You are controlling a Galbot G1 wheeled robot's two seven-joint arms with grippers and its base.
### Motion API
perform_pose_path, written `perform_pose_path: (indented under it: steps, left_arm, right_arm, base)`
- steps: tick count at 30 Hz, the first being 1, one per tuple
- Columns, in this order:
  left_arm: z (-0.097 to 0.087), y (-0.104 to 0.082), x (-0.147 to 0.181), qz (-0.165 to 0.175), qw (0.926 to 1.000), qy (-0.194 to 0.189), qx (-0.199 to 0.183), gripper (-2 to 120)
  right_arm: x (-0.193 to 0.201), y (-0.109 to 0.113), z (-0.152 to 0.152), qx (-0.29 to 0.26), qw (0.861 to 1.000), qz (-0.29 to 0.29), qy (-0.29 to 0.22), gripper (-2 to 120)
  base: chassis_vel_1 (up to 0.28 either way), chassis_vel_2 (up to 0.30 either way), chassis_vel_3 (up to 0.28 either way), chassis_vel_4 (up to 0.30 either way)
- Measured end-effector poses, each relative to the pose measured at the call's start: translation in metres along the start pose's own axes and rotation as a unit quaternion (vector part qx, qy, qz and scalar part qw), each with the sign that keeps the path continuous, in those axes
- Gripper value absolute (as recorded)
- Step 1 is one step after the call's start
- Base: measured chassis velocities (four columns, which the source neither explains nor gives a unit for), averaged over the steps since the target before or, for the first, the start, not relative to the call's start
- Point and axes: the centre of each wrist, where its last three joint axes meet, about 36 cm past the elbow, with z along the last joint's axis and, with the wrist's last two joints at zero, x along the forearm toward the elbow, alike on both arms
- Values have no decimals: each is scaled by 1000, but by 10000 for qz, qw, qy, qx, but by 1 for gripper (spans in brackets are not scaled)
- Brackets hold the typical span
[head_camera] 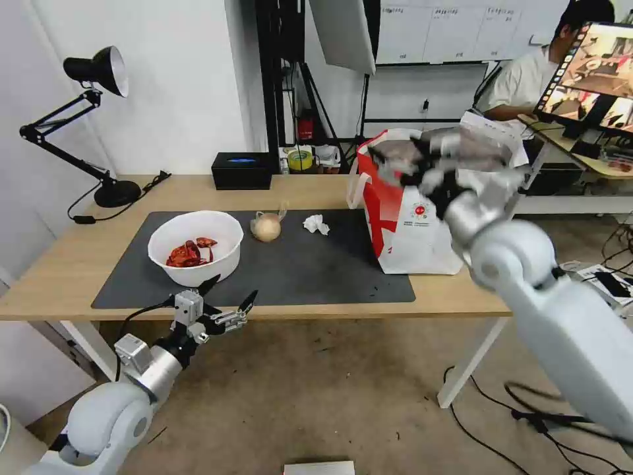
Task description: Pick up the trash from the table and place it into the takeout bag.
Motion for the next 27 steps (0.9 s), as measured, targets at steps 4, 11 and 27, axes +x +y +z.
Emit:
perform_pose_path:
  steps: [4, 11, 27]
  left_arm:
    - [7, 2, 6, -131, 9999, 49, -63, 100]
    - [23, -4, 13, -440, 9990, 34, -7, 100]
    - [44, -20, 43, -1219, 9918, 371, 82, 100]
  right_arm:
    - [35, 4, 26, 120, 9998, 72, 118, 100]
    - [96, 34, 81, -34, 9982, 179, 570, 100]
    - [139, 81, 122, -652, 9903, 833, 904, 100]
  base:
    - [0, 0, 0, 0]
    - [0, 0, 0, 0]
    - [0, 0, 0, 0]
